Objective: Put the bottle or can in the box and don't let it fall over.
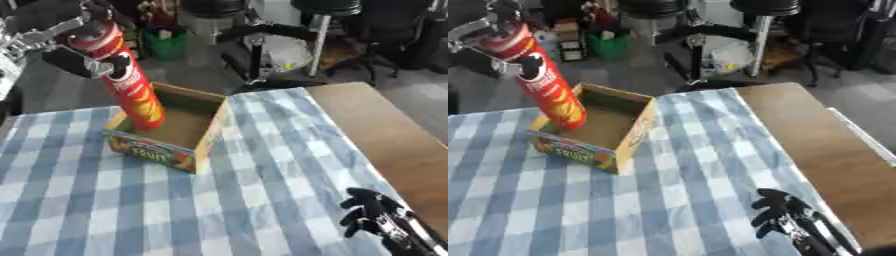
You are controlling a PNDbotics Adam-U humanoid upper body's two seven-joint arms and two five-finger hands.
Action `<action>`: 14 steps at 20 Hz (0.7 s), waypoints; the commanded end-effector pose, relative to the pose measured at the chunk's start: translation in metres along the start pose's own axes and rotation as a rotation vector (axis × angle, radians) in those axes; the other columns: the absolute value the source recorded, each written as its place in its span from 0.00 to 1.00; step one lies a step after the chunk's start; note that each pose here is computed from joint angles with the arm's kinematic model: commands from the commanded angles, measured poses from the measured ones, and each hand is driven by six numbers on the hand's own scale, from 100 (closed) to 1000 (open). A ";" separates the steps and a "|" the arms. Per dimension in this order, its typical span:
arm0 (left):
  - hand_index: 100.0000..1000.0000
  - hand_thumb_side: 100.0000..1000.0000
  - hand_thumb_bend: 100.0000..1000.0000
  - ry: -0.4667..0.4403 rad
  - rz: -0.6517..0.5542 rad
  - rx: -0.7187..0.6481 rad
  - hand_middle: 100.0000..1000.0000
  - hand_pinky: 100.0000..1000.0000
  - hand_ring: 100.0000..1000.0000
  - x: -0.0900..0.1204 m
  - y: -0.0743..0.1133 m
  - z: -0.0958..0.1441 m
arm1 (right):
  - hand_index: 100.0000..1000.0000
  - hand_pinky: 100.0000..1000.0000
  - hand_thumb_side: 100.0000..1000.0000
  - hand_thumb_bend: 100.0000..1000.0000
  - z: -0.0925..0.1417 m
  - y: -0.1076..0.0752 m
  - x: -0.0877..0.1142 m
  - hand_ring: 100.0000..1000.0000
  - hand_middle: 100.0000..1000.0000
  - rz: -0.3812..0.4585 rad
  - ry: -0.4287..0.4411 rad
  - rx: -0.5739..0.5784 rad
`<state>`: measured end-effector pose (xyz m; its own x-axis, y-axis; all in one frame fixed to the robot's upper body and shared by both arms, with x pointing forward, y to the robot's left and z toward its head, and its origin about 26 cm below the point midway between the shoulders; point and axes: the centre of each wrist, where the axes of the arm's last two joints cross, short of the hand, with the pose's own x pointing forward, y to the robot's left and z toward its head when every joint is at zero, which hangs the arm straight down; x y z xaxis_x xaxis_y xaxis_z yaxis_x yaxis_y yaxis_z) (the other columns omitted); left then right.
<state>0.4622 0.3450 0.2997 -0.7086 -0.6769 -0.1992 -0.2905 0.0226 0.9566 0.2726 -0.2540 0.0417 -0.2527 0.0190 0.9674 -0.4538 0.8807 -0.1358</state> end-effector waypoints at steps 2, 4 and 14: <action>0.69 0.00 0.00 0.009 -0.005 0.042 0.41 0.00 0.30 -0.004 0.004 0.002 | 0.81 0.44 0.61 0.00 -0.005 -0.002 0.007 0.54 0.62 0.008 -0.028 0.012; 0.69 0.00 0.00 0.015 0.004 0.057 0.41 0.00 0.30 -0.004 -0.005 0.001 | 0.81 0.44 0.61 0.00 -0.006 -0.002 0.007 0.54 0.62 0.006 -0.034 0.015; 0.91 0.42 0.33 -0.056 -0.075 -0.134 0.82 0.80 0.83 0.003 -0.038 0.000 | 0.81 0.44 0.61 0.00 -0.010 -0.001 0.009 0.54 0.62 0.005 -0.042 0.023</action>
<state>0.4733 0.3360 0.2471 -0.7324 -0.6418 -0.2275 -0.2377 -0.0721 0.9687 0.2773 -0.2496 0.0464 -0.2699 0.0045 0.9629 -0.4674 0.8737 -0.1351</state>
